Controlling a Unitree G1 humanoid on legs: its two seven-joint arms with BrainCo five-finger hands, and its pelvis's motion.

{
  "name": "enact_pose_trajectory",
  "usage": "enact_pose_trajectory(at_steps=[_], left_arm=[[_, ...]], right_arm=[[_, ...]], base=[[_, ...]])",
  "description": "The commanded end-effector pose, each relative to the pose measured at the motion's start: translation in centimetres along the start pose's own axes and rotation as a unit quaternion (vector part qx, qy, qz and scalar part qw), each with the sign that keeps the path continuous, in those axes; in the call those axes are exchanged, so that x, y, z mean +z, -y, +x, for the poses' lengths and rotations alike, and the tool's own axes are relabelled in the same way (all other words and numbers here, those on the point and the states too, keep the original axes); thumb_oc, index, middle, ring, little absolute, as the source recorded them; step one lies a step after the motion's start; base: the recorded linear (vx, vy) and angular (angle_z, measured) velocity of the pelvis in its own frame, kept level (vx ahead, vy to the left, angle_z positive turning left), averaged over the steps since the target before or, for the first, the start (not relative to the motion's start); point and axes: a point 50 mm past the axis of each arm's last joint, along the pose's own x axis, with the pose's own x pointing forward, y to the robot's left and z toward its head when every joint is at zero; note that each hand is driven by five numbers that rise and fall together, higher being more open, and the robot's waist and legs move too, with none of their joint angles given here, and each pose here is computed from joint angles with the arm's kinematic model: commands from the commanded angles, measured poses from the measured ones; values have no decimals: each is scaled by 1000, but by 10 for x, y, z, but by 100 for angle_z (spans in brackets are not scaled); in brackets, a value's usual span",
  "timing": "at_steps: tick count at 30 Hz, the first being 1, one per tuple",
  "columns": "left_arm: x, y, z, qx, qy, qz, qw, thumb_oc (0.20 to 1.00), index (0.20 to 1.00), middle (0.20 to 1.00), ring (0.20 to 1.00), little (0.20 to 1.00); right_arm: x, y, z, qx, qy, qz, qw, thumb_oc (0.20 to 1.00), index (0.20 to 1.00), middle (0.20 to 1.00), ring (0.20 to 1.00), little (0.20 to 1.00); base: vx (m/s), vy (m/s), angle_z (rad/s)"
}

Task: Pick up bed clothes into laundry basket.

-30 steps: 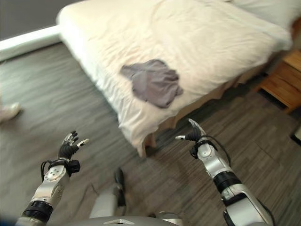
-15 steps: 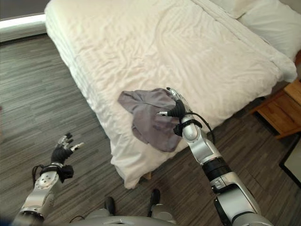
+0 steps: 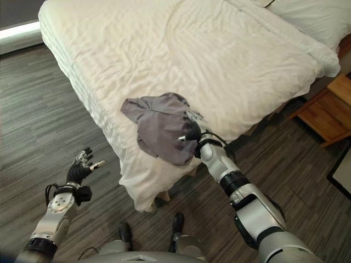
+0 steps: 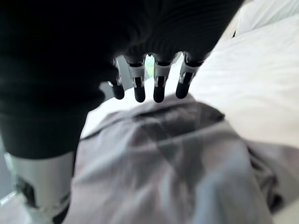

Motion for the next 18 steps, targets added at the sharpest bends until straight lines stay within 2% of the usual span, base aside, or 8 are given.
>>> enact_pose_trajectory(at_steps=[1, 6, 11, 16, 17, 18], left_arm=[[37, 6, 21, -7, 81, 2, 997, 1000, 1000, 1000, 1000, 1000], [54, 11, 35, 1, 105, -12, 994, 1000, 1000, 1000, 1000, 1000], [61, 21, 46, 9, 108, -27, 994, 1000, 1000, 1000, 1000, 1000], [61, 26, 53, 18, 98, -45, 994, 1000, 1000, 1000, 1000, 1000], [57, 31, 55, 18, 87, -44, 995, 1000, 1000, 1000, 1000, 1000], [53, 37, 56, 14, 78, -37, 996, 1000, 1000, 1000, 1000, 1000]], right_arm=[[28, 37, 22, -58, 47, -17, 997, 1000, 1000, 1000, 1000, 1000], [46, 45, 30, -72, 67, 4, 995, 1000, 1000, 1000, 1000, 1000], [62, 34, 34, -55, 75, 38, 995, 1000, 1000, 1000, 1000, 1000], [53, 13, 32, -35, 36, 71, 996, 1000, 1000, 1000, 1000, 1000], [46, -6, 26, -14, 7, 104, 995, 1000, 1000, 1000, 1000, 1000], [40, -24, 21, 12, -13, 112, 994, 366, 366, 366, 366, 366]], base=[[-72, -22, 1], [-47, -20, 5], [-25, -35, 8], [20, -9, 1], [0, 0, 0], [41, -19, 1]])
